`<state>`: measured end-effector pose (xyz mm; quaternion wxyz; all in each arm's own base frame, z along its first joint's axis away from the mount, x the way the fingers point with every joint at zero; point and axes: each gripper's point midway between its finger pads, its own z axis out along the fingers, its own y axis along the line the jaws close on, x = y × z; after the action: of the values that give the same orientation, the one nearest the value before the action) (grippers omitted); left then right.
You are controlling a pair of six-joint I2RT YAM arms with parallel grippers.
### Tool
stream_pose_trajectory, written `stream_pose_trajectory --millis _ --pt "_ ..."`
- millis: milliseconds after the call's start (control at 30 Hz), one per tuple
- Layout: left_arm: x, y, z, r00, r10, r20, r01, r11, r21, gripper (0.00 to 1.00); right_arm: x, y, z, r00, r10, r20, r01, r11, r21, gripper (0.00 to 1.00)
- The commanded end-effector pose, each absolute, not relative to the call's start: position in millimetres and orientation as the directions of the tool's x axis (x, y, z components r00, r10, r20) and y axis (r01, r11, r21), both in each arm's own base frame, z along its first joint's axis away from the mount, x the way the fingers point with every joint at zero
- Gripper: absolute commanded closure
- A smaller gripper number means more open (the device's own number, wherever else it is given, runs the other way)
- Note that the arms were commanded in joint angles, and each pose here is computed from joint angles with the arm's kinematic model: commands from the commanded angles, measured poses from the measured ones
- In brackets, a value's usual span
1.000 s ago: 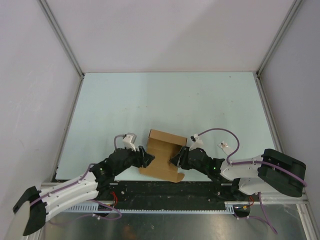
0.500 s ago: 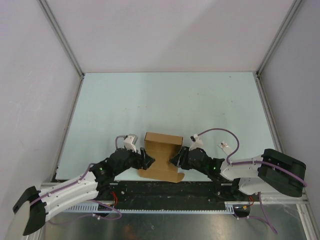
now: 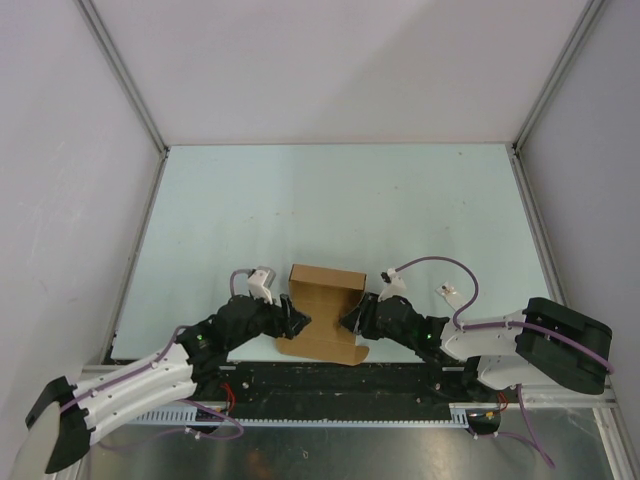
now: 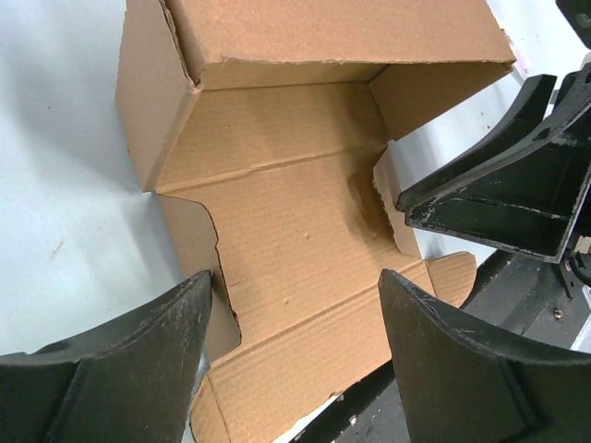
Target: Fold the paper box
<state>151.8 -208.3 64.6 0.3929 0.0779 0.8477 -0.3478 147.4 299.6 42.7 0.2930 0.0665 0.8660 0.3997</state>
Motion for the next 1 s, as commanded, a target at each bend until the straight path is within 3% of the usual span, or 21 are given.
stream_pose_trajectory --millis 0,967 --pt "150 -221 90 -0.665 -0.16 -0.73 0.453 0.69 -0.564 0.23 151 306 47 -0.817 0.355 -0.454 -0.119 0.667 0.736 0.56" --pt "143 -233 45 -0.727 -0.099 -0.68 0.426 0.712 -0.559 0.22 150 305 46 -0.82 0.355 -0.449 -0.114 0.668 0.736 0.56"
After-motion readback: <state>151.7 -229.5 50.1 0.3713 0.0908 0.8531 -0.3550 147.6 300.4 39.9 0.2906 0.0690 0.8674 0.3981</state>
